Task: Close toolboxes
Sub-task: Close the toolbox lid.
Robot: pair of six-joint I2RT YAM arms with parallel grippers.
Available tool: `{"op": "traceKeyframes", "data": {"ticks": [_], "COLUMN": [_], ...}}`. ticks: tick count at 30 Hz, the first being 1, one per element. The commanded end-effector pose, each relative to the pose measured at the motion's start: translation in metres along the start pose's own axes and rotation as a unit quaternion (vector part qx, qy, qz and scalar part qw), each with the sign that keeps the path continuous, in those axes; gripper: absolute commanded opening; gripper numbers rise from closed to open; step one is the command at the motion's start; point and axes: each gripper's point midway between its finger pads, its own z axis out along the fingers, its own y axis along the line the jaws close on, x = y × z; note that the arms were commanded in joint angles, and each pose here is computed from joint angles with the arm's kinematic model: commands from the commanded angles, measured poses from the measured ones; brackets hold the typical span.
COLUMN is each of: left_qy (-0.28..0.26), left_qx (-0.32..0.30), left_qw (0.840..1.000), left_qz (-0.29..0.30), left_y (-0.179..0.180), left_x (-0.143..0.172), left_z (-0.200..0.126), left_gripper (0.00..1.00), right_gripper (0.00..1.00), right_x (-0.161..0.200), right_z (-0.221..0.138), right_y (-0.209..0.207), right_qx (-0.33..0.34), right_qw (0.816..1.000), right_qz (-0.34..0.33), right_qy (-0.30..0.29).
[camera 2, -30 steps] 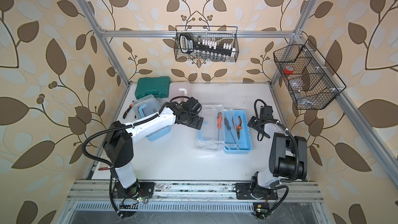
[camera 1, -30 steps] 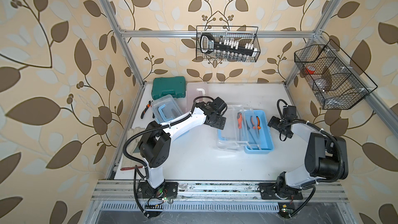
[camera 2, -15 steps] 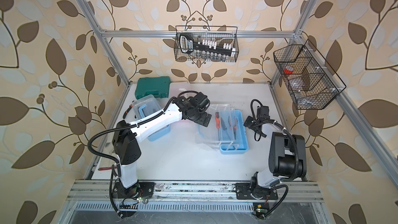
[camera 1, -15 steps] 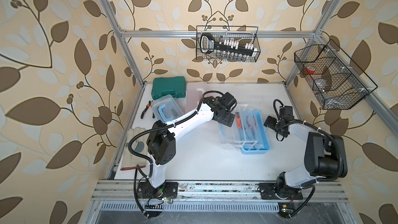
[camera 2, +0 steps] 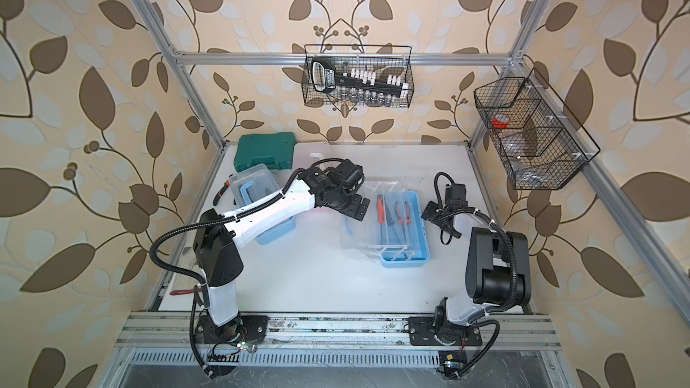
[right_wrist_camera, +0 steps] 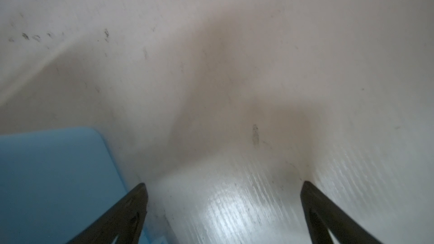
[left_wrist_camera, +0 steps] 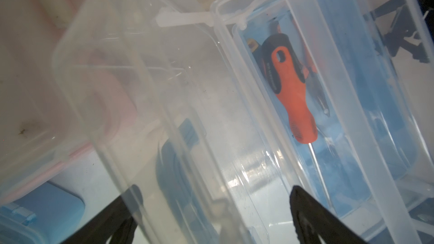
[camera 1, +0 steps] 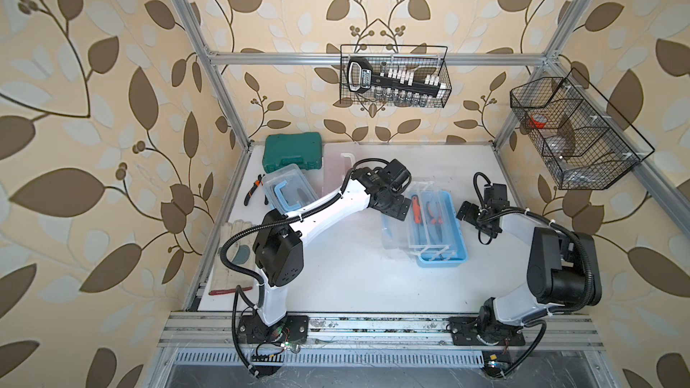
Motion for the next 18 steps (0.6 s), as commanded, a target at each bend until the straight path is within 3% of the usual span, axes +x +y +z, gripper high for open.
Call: {"op": "traceKeyframes", "data": {"ticks": [1,8,18], "left_qy": [-0.068,-0.082,-0.077], "left_qx": [0.123,0.156,0.220], "left_qw": [0.990,0.984,0.972], "left_qz": [0.013,0.007,-0.007], "left_y": [-0.053,-0.065,-0.090], "left_x": [-0.029,-0.037,-0.043], "left_z": [-0.043,-0.062,-0.056], "left_gripper": [0.99,0.99,0.99], "right_gripper": [0.98,0.98,0.98], "right_x": [0.040,0.041,0.043], "right_z": [0.011,0.012,0.011], "right_y": [0.001,0.003,0.008], "right_qx": [-0.006,-0.009,-0.021], "right_qw": [0.997,0.997,0.997], "right_qz": [-0.021,-0.022,-0.022], "right_qy": [0.069,0.071,0.074]}}
